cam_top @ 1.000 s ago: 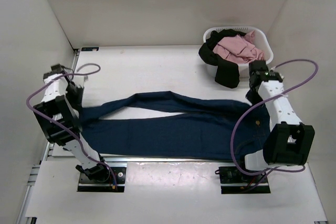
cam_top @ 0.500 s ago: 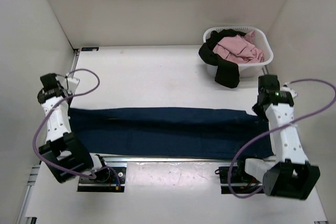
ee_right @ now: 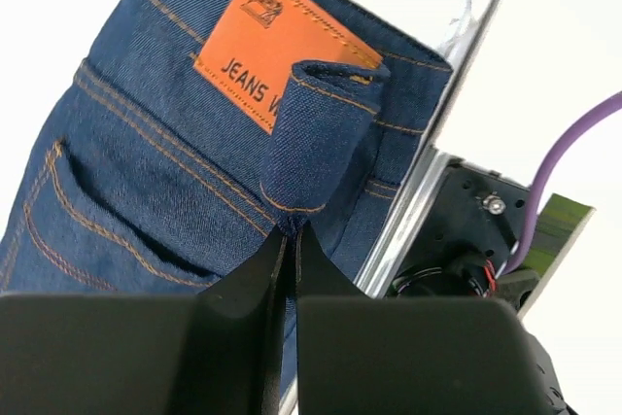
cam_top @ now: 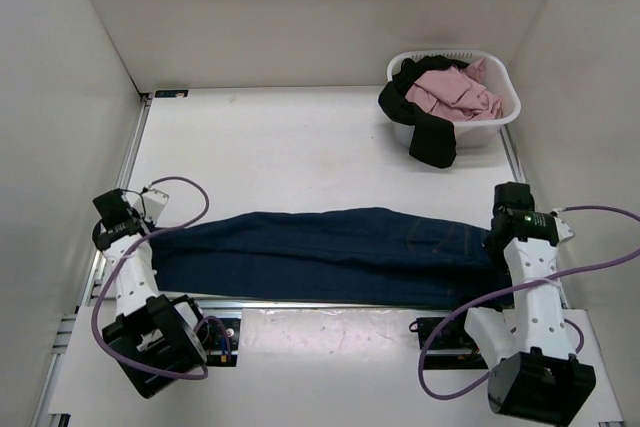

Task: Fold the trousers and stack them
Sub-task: Fold the trousers

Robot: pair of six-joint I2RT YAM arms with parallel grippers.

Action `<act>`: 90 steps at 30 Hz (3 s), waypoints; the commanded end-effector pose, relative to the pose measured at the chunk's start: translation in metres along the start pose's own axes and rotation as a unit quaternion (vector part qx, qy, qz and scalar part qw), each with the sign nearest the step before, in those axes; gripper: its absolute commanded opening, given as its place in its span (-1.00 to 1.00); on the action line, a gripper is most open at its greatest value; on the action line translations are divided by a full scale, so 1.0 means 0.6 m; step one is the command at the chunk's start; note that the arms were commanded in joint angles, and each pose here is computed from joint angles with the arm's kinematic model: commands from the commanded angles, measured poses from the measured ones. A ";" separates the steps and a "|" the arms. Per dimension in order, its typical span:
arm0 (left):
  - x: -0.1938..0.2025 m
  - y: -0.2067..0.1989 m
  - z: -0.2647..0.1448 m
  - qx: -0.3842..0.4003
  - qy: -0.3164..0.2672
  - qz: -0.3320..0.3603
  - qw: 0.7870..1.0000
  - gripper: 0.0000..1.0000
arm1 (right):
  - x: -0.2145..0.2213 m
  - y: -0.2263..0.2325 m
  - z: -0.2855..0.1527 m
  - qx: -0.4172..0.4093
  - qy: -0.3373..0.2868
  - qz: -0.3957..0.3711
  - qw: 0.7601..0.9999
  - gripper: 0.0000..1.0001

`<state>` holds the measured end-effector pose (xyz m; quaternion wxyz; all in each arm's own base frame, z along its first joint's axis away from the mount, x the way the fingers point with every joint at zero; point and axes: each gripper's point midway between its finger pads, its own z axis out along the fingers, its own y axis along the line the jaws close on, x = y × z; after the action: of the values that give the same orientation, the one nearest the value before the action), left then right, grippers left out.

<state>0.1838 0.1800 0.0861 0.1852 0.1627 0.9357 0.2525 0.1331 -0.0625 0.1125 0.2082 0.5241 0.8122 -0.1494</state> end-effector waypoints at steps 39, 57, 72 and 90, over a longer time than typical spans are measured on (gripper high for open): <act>0.122 0.041 0.032 -0.004 0.000 0.092 0.996 -0.18 | 0.027 -0.107 0.018 0.128 0.021 0.059 0.990 0.51; 0.029 0.109 -0.099 0.056 -0.106 0.068 0.990 0.59 | 0.021 0.062 0.007 -0.039 0.042 -0.095 0.994 0.32; 0.020 -0.058 0.051 0.115 -0.072 0.047 0.990 0.47 | 0.123 0.080 0.133 0.059 0.119 -0.120 0.984 -0.51; -0.211 -0.017 0.061 0.107 -0.055 -0.046 0.992 0.51 | -0.044 0.330 0.137 -0.017 0.024 -0.168 0.985 -0.74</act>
<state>0.2957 0.1365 0.0484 0.1906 0.2024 0.9522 0.1269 0.3152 -0.0319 0.0317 0.1270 0.4031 0.8930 -0.1548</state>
